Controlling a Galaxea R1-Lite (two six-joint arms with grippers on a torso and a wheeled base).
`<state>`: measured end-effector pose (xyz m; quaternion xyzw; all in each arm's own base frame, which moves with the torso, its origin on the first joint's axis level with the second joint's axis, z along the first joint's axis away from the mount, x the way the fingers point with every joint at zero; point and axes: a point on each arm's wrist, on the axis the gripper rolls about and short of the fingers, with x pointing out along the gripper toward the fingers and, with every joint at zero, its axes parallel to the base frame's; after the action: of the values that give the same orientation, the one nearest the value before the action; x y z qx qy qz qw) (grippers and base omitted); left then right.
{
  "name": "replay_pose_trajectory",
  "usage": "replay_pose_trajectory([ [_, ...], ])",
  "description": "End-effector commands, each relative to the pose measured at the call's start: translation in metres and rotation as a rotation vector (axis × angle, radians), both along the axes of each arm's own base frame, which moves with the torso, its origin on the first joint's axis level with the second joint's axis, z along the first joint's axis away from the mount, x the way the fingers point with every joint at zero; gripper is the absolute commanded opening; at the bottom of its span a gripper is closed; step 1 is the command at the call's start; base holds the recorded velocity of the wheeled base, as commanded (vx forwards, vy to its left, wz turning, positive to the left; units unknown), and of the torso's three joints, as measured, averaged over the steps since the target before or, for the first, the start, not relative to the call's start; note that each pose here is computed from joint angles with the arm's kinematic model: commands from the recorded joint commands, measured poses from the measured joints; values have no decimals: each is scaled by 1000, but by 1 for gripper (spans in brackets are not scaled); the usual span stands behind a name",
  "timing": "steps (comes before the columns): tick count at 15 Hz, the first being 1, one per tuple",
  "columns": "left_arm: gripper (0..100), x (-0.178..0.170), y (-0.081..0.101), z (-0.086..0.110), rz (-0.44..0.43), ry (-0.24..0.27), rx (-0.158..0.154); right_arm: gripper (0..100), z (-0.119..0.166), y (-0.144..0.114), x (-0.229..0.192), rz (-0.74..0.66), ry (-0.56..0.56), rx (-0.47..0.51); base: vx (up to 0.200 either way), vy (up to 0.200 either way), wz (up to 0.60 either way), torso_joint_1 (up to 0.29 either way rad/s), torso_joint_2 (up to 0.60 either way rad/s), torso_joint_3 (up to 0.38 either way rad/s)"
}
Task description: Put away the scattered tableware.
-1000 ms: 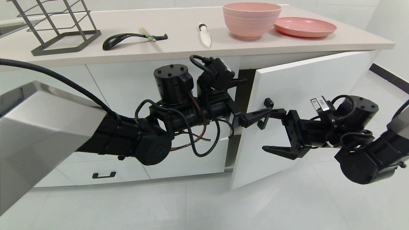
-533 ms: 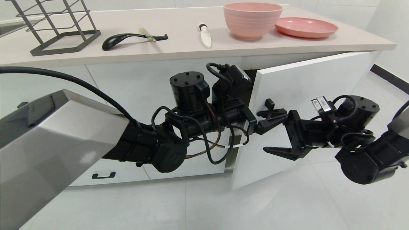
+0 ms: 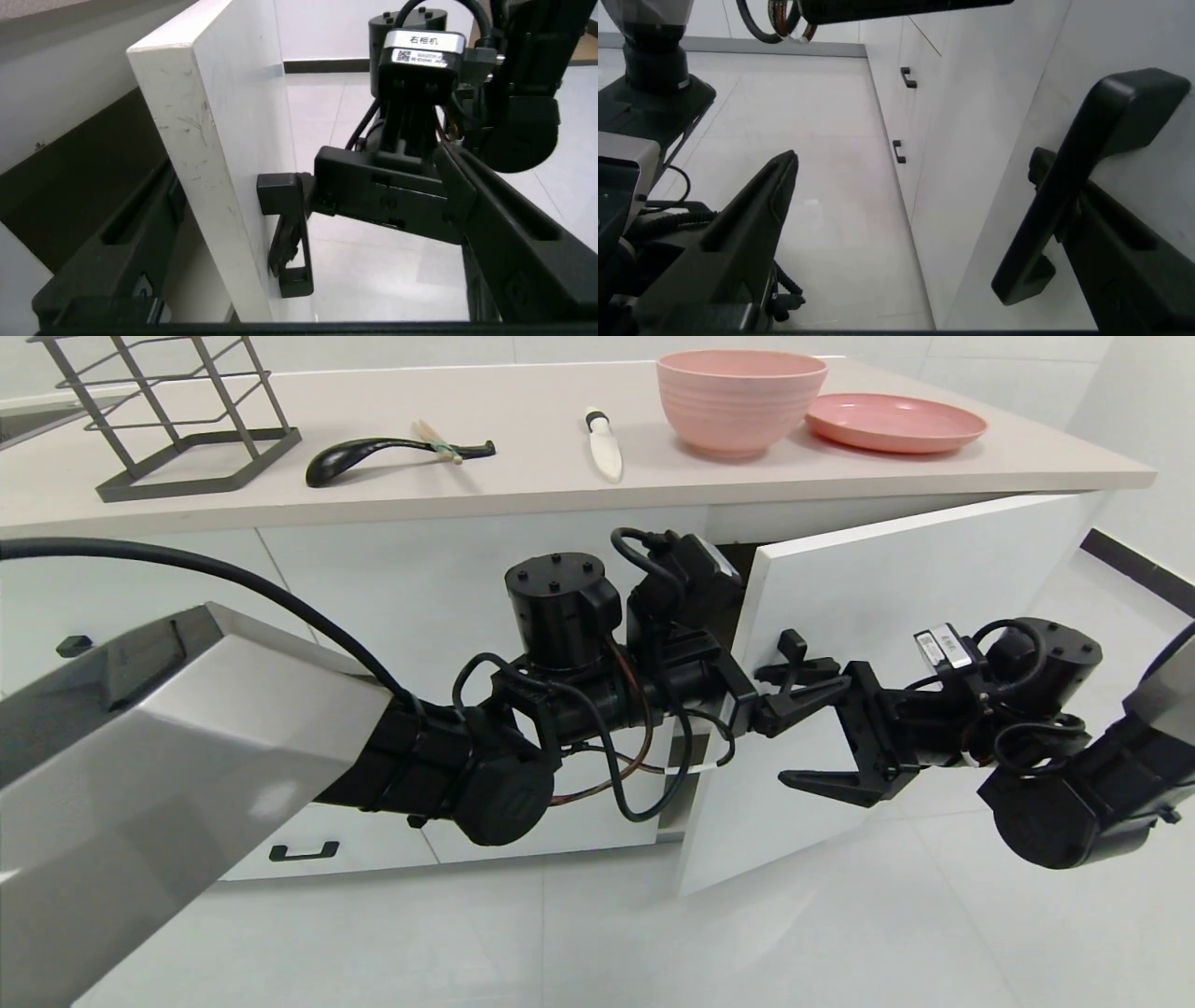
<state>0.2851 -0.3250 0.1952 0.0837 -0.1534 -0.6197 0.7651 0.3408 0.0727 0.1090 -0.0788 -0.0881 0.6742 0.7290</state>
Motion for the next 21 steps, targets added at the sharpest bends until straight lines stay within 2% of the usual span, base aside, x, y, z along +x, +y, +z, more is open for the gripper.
replay_pose_trajectory([
  [1, 100, -2, -2, -1, -12, 1, 3, 100, -5, -13, 5, -67, 19, 1, 0, 0, 0, 0, 0, 0],
  [4, 100, -2, -3, -1, -13, 2, 4, 100, -14, -28, 11, -110, 40, -2, 0, 0, 0, 0, 0, 0],
  [9, 100, -5, -5, -6, -21, 10, 14, 100, -9, -30, -3, -118, 42, -2, 0, 0, 0, 0, 0, 0],
  [11, 100, -6, -3, -11, -22, 19, 29, 100, -2, -32, -31, -146, 62, -7, 0, 0, 0, 0, 0, 0],
  [14, 100, -11, -7, -10, -36, 15, 20, 100, 3, -41, -71, -235, 82, -16, 0, 0, 0, 0, 0, 0],
  [17, 100, -15, -10, -13, -46, 21, 26, 100, 27, -54, -123, -285, 14, -9, 0, 0, 0, 0, 0, 0],
  [20, 100, -17, -12, -12, -33, 42, 20, 100, 28, -52, -168, -282, -6, -17, 0, 0, 0, 0, 0, 0],
  [21, 100, -15, -11, -12, -13, 51, 13, 100, 34, -52, -183, -281, -48, -11, 0, 0, 0, 0, 0, 0],
])
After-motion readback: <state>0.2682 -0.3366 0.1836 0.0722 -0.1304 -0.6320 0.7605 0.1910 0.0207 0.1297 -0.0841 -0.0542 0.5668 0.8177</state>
